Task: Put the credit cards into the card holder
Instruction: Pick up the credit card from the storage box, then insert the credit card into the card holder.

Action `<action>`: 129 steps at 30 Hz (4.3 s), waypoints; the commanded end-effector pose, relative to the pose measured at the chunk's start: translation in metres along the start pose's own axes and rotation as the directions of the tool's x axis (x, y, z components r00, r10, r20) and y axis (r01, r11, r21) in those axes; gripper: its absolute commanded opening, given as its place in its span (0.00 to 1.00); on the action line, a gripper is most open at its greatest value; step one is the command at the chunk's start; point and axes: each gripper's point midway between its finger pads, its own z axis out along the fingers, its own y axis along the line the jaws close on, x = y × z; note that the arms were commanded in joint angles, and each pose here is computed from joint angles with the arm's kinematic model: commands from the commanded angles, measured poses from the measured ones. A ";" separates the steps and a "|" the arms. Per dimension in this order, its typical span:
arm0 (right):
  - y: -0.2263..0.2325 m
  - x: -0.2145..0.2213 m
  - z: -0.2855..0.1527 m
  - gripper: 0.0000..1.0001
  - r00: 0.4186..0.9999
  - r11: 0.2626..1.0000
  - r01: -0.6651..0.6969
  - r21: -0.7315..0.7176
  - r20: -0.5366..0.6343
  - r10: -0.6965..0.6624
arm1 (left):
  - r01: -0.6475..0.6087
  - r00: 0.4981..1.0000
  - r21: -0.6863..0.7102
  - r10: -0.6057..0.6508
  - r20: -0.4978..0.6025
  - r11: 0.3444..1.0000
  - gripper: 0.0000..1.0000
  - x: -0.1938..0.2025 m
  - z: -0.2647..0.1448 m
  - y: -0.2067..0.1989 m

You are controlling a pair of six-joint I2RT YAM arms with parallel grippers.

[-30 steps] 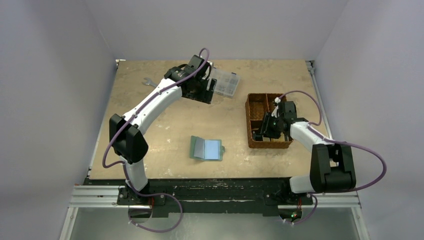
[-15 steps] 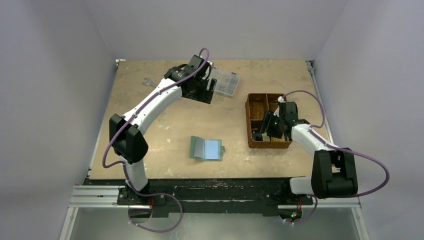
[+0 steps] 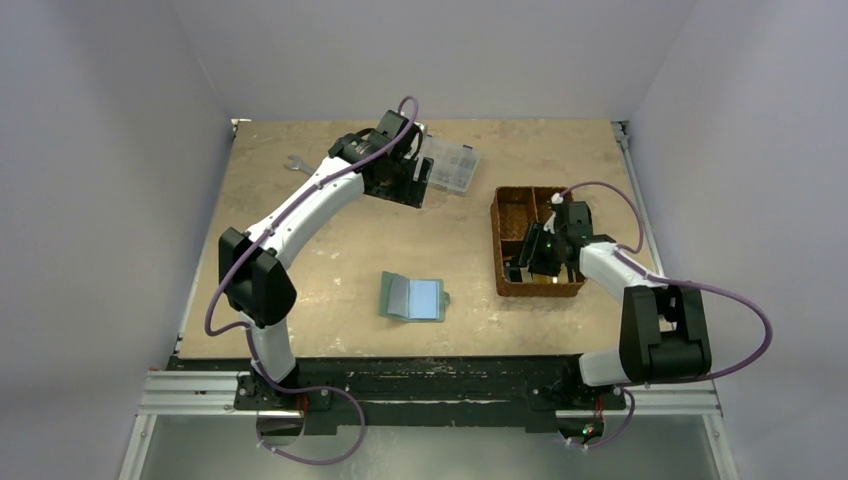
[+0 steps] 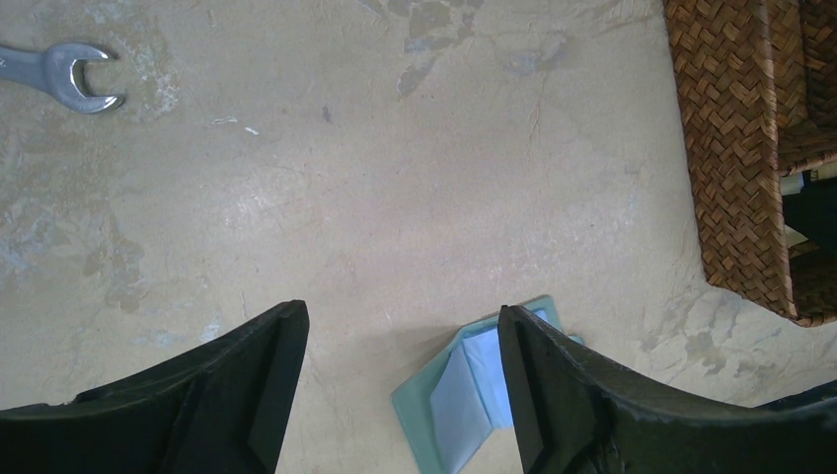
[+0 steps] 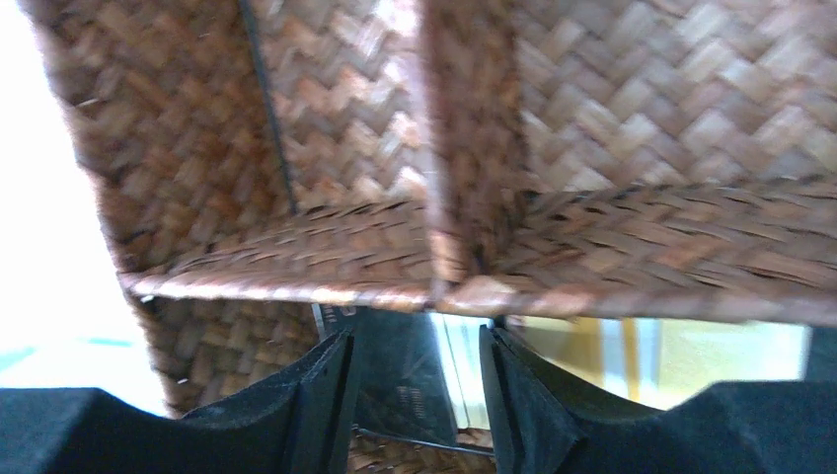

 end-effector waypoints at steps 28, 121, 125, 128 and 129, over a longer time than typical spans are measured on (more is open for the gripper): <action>0.047 0.011 0.019 0.57 0.983 0.975 0.165 -0.152 -0.058 -0.175 | -0.003 1.000 0.014 0.002 0.030 1.000 0.74 -0.005 -0.008 0.000; 0.223 0.041 -0.132 0.00 0.961 0.689 0.227 -0.688 0.043 -0.274 | 0.161 0.987 0.041 -0.161 0.003 0.986 0.80 0.152 0.028 0.024; 0.226 0.061 -0.099 0.00 0.949 0.771 0.243 -0.588 -0.022 -0.316 | 0.191 0.981 0.080 -0.187 -0.055 0.978 0.80 0.169 0.041 0.015; 0.224 0.067 -0.079 0.00 0.950 0.855 0.265 -0.446 -0.034 -0.312 | 0.211 0.976 0.078 -0.207 -0.062 0.974 0.75 0.176 0.043 0.015; 0.224 0.071 -0.073 0.00 0.948 0.876 0.274 -0.397 -0.040 -0.315 | 0.215 0.976 0.058 -0.212 -0.058 0.975 0.72 0.177 0.043 0.019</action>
